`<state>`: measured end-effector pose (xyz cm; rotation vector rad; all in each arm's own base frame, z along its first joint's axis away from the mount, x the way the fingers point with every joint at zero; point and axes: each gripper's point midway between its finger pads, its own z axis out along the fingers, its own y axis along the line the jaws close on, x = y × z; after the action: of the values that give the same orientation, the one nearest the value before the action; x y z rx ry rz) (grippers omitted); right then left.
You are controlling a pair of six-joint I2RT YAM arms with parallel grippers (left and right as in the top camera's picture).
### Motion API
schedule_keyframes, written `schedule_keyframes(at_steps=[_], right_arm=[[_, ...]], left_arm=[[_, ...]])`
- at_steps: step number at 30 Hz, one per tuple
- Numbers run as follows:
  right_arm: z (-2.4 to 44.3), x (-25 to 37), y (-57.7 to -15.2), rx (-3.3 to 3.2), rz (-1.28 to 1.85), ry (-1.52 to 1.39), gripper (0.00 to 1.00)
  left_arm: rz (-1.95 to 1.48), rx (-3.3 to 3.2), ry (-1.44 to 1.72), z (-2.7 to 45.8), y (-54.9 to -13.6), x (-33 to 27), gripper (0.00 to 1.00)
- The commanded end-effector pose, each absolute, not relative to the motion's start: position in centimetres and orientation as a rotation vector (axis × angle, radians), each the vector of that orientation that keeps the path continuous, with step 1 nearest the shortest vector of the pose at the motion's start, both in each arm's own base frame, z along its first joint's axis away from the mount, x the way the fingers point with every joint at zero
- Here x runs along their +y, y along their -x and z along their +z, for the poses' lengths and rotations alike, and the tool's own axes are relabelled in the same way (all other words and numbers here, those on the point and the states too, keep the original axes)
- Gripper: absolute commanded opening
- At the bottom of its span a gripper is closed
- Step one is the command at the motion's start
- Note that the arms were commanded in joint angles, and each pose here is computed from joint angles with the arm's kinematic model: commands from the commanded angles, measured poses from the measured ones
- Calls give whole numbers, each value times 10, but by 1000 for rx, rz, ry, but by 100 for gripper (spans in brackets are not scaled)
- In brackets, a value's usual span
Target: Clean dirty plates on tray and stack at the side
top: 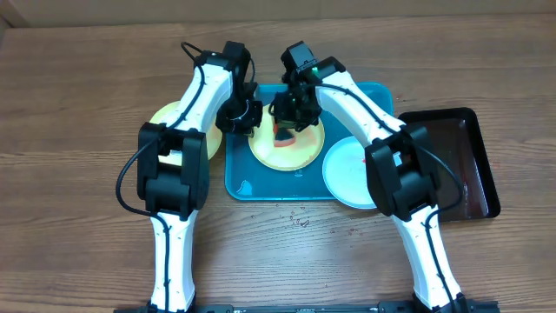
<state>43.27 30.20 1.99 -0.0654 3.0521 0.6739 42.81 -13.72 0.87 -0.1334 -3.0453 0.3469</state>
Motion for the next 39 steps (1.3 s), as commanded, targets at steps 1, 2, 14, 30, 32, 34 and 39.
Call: schedule_keyframes(at_steps=[1, 2, 14, 30, 32, 34, 39], right_arm=[[18, 320, -411, 3124, 824, 84, 4], [17, 318, -407, 3142, 815, 80, 4], [-2, 243, -403, 3248, 313, 77, 4], [4, 249, -486, 2904, 328, 107, 4], [5, 266, -487, 2879, 383, 142, 4], [4, 284, -481, 2875, 448, 183, 4], [-11, 319, -449, 2944, 561, 281, 4]], left_arm=[[545, -2968, 115, -3, -421, -152, 4], [585, -2960, 100, -1, -422, -152, 4], [668, -2950, 16, 3, -430, -134, 4], [635, -2955, 16, 1, -429, -131, 4], [635, -2955, 16, 1, -429, -131, 4], [639, -2954, 14, 2, -429, -131, 4], [640, -2953, 9, 2, -429, -131, 4]])
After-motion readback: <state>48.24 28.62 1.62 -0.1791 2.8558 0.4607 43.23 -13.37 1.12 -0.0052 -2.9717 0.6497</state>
